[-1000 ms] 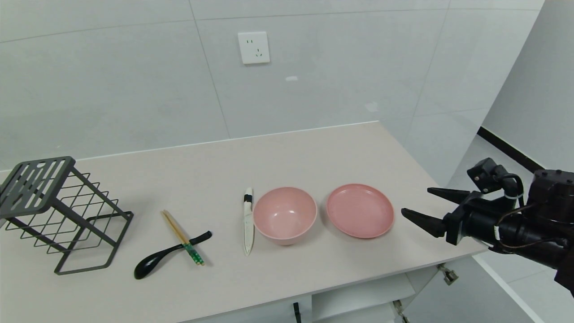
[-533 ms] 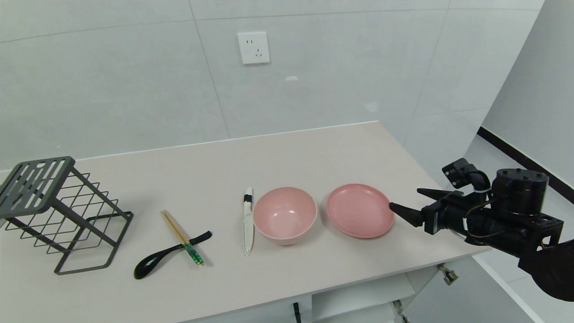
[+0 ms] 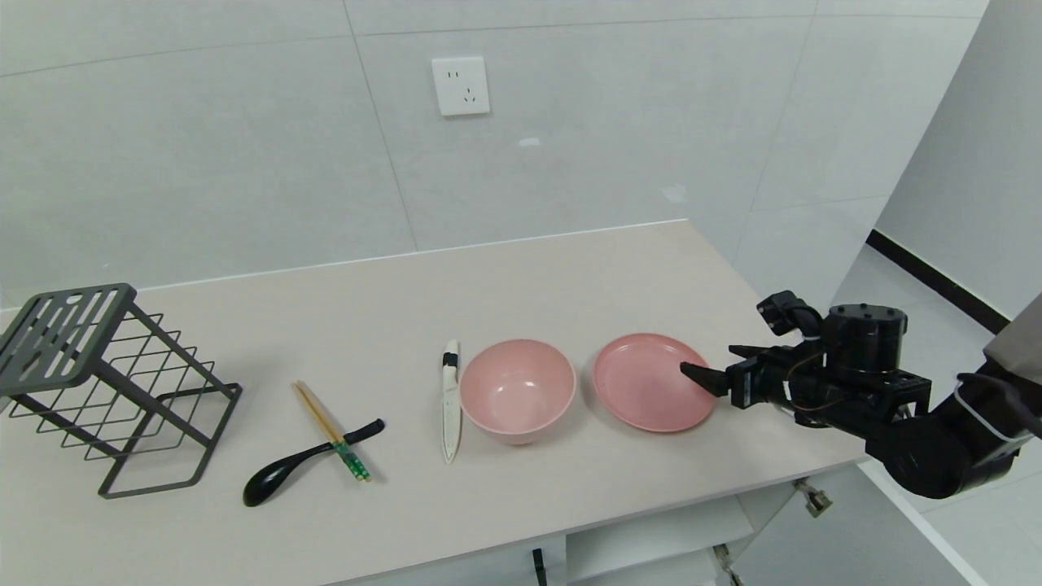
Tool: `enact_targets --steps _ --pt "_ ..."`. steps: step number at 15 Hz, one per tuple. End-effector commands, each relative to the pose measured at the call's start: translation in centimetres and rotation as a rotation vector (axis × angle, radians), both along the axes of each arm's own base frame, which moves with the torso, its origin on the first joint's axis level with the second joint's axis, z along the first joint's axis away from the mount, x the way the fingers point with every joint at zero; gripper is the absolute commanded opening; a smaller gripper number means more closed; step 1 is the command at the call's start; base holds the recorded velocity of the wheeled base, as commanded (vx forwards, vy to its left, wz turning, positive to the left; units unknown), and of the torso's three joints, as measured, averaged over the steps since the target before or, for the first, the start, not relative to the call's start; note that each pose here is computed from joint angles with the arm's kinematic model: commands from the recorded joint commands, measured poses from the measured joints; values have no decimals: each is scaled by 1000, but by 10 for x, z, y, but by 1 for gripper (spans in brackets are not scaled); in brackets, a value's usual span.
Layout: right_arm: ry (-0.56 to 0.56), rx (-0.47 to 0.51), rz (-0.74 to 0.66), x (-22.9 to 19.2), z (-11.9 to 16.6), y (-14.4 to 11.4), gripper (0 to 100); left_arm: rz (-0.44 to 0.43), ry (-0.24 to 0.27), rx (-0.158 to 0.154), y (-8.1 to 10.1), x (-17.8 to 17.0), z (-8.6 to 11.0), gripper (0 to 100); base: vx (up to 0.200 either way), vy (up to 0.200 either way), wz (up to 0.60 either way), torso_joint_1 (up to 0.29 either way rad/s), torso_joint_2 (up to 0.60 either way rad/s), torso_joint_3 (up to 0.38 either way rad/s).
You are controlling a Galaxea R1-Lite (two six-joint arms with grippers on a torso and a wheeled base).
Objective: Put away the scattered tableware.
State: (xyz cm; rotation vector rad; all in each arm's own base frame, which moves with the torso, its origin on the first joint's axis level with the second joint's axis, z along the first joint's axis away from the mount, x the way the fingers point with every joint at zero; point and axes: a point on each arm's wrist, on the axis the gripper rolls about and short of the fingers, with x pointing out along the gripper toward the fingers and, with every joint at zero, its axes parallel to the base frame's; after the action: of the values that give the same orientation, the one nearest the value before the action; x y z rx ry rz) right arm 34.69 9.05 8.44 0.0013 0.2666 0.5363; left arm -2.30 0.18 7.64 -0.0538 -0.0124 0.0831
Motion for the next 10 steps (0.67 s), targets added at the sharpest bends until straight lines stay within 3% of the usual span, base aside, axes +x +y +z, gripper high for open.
enact_targets --steps 1,10 --pt "24 -5 11 8 -9 5 100 1 1 0 0 0 0 100 0 0 0 0 0 0" --pt "44 -16 42 11 -18 21 100 1 1 -2 0 0 0 100 0 0 0 0 0 0"
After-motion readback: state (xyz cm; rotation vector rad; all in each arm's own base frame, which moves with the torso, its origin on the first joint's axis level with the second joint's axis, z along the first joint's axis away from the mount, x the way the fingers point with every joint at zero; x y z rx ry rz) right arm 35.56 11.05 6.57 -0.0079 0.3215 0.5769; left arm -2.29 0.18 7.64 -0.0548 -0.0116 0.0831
